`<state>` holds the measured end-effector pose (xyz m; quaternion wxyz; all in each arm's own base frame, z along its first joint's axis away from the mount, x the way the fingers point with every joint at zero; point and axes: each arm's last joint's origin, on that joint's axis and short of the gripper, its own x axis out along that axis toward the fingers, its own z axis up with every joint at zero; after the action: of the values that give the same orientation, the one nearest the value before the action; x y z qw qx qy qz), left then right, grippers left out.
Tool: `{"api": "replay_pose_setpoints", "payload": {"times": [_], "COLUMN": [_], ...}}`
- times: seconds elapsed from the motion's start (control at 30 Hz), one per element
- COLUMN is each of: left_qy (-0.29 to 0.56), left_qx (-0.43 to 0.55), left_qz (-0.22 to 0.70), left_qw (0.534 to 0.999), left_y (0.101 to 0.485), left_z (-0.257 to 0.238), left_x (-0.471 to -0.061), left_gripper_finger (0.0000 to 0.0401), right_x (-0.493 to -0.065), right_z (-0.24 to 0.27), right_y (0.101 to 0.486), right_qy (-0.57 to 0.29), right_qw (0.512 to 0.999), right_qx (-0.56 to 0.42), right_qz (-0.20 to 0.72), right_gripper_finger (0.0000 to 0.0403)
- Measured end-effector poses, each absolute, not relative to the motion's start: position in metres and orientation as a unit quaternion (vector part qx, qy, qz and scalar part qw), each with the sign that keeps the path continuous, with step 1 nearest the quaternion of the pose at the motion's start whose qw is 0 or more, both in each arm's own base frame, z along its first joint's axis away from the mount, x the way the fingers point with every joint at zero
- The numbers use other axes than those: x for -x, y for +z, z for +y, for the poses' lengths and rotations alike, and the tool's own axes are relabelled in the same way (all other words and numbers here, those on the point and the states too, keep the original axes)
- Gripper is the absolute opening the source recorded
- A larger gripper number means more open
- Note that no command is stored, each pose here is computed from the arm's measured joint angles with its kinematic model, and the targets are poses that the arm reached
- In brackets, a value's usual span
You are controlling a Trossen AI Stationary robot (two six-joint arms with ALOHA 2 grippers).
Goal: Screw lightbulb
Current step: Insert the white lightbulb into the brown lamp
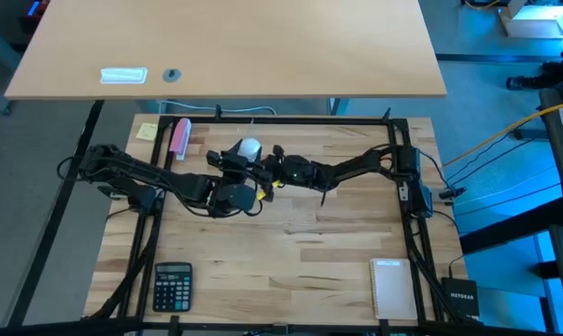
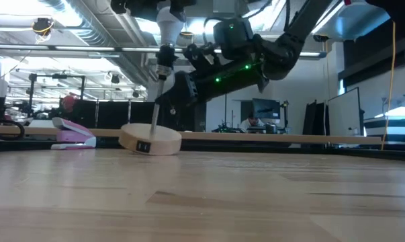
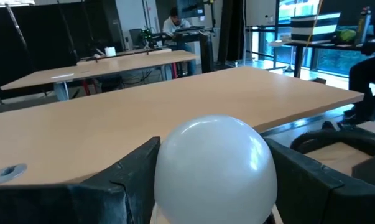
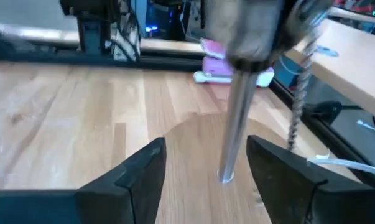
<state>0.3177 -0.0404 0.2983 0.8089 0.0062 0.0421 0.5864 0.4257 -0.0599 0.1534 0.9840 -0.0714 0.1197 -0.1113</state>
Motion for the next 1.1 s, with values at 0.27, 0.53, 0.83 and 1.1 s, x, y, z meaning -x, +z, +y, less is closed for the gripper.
{"api": "replay_pose_setpoints", "payload": {"times": [0.27,0.53,0.83,1.1], "left_qy": [0.59,0.588,0.564,0.56], "left_qx": [-0.012,-0.04,-0.047,-0.041], "left_qz": [0.048,0.071,0.09,0.087], "left_qw": [0.806,0.805,0.82,0.823], "left_y": [0.297,0.295,0.294,0.294], "left_z": [-0.038,-0.038,-0.043,-0.044], "left_x": [-0.317,-0.315,-0.315,-0.316], "left_gripper_finger": [0.0239,0.0239,0.0239,0.0239], "right_x": [-0.415,-0.399,-0.377,-0.409], "right_z": [-0.057,-0.053,-0.064,-0.07], "right_y": [0.169,0.184,0.149,0.126], "right_qy": [-0.155,-0.103,-0.086,-0.104], "right_qw": [0.971,0.975,0.989,0.984], "right_qx": [0.061,0.078,0.033,0.023], "right_qz": [0.174,0.179,0.114,0.146], "right_gripper_finger": [0.0255,0.0281,0.0282,0.0282]}}
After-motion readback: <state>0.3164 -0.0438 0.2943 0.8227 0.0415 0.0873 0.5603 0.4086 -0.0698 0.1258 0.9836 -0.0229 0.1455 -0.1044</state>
